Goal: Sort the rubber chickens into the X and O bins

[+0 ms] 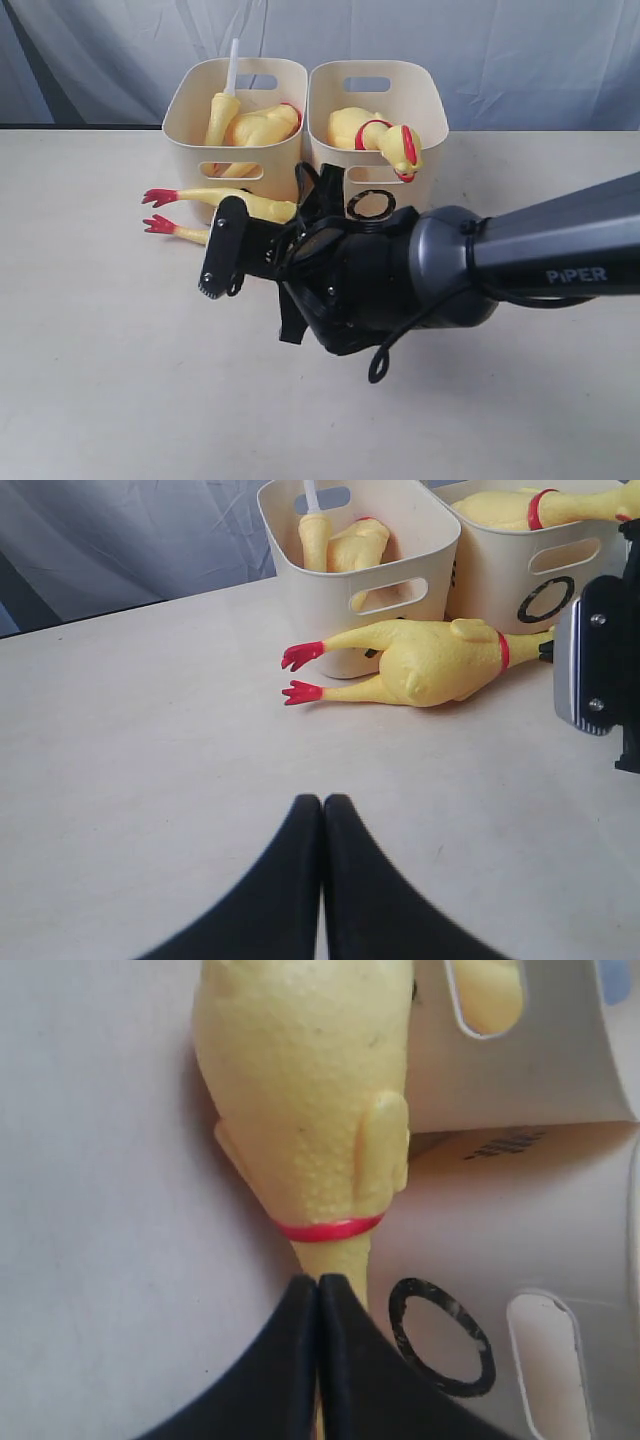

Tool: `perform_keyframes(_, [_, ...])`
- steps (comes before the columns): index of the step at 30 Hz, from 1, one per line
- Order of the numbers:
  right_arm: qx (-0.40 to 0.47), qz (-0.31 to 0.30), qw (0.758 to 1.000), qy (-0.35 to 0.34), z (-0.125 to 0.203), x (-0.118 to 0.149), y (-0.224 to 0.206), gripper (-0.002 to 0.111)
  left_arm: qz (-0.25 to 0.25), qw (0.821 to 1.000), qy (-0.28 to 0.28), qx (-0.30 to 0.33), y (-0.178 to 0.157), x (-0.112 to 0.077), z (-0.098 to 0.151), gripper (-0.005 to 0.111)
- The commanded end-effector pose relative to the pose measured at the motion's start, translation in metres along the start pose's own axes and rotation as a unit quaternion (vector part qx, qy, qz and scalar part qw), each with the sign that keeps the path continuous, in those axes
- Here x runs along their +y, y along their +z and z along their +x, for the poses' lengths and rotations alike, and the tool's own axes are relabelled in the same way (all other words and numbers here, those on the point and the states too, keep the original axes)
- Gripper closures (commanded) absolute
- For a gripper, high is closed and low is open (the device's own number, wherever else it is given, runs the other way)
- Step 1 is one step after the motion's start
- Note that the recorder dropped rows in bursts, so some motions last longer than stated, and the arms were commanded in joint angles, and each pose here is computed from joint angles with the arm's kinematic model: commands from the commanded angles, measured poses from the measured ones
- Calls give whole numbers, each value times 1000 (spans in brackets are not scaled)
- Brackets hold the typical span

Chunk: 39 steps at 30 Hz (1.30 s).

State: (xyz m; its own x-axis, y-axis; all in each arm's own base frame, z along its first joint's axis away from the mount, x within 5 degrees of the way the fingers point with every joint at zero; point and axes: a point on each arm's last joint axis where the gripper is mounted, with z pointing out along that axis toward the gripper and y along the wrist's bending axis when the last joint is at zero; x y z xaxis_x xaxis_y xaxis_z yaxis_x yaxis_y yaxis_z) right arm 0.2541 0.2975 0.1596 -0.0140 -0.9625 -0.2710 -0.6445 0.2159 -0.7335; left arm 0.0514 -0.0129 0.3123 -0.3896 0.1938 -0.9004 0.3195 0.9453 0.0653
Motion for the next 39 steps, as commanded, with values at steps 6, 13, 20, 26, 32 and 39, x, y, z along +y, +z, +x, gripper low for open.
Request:
perform_keyframes(6, [4, 8, 1000, -24, -7, 5, 17, 69, 1, 1000, -1, 0, 0, 0, 2, 107])
perform_keyframes(13, [-37, -10, 999, 7, -25, -2, 15, 63, 1, 1000, -1, 0, 0, 0, 2, 107])
perform_keyframes(20, [-45, 1, 997, 59, -36, -14, 12, 61, 1, 1000, -1, 1, 0, 0, 2, 107])
perform_keyframes(26, [-38, 3, 995, 87, -35, -16, 12, 50, 1, 1000, -2, -5, -2, 0, 3, 107])
perform_keyframes(32, [-40, 1, 995, 86, -36, -15, 12, 49, -2, 1000, 0, -15, -6, 1, 4, 107])
perform_keyframes(39, [-49, -8, 995, 84, -38, -14, 11, 20, -2, 1000, 0, -15, -6, 1, 3, 107])
